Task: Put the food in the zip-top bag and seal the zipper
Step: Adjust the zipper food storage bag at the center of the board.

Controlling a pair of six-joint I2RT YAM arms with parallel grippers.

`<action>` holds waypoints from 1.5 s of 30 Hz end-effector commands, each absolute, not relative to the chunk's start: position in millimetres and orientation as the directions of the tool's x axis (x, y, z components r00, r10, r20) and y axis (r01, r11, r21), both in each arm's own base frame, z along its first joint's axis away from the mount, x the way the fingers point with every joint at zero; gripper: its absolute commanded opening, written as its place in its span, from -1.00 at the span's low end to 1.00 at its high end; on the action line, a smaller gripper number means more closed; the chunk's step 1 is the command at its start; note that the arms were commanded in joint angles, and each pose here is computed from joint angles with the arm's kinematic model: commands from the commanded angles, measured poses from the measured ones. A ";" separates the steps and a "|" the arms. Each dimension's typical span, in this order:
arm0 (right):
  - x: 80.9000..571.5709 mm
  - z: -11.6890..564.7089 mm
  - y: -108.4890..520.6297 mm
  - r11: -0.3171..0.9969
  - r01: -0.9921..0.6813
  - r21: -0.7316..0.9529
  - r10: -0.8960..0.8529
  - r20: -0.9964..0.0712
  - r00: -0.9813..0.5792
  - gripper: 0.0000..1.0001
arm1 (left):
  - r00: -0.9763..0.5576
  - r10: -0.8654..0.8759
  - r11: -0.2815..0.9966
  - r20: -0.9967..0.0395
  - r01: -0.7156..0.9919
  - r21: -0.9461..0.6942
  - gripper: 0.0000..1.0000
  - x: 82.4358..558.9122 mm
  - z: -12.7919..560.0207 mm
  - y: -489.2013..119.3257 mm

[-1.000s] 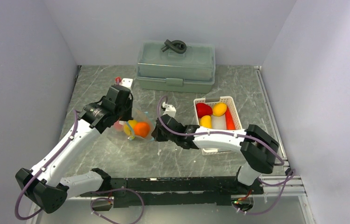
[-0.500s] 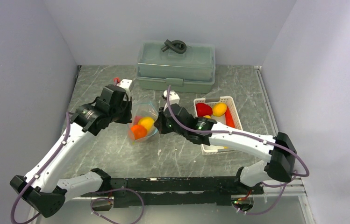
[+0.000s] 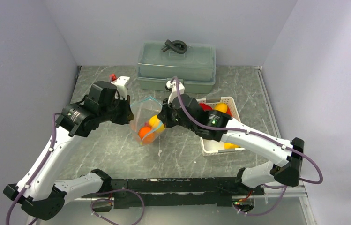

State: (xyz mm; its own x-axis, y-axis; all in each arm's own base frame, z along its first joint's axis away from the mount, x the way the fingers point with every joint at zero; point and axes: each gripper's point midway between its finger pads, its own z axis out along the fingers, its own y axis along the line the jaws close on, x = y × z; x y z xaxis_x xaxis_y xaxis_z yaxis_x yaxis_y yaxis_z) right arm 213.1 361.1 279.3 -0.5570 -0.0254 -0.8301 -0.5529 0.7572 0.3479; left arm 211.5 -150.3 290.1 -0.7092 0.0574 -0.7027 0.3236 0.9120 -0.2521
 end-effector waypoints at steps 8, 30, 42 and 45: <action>229.9 271.4 343.2 0.813 -0.507 0.286 -0.045 -0.837 -0.545 -1.00 | -0.737 0.035 0.879 -0.675 0.343 -0.330 -1.00 203.7 274.0 -164.6; 252.4 260.0 306.7 0.857 -0.419 0.301 0.012 -0.823 -0.568 -1.00 | -0.740 -0.042 0.917 -0.671 0.238 -0.320 -1.00 234.8 253.2 -168.5; 242.5 323.3 304.0 0.807 -0.482 0.341 0.067 -0.864 -0.499 -1.00 | -0.663 -0.046 0.905 -0.747 0.288 -0.312 -1.00 218.8 319.1 -154.5; 249.4 302.1 310.2 0.820 -0.470 0.326 0.046 -0.857 -0.514 -1.00 | -0.687 -0.042 0.911 -0.725 0.272 -0.311 -1.00 222.9 298.8 -157.5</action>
State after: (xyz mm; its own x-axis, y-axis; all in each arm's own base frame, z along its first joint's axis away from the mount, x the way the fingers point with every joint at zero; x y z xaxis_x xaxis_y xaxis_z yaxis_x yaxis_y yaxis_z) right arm 241.5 304.0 325.1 -0.5030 0.0949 -0.8591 -0.4765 0.7988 0.3673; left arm 220.9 -158.3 326.2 -0.6456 -0.0803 -0.7595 0.2917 0.8931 -0.3424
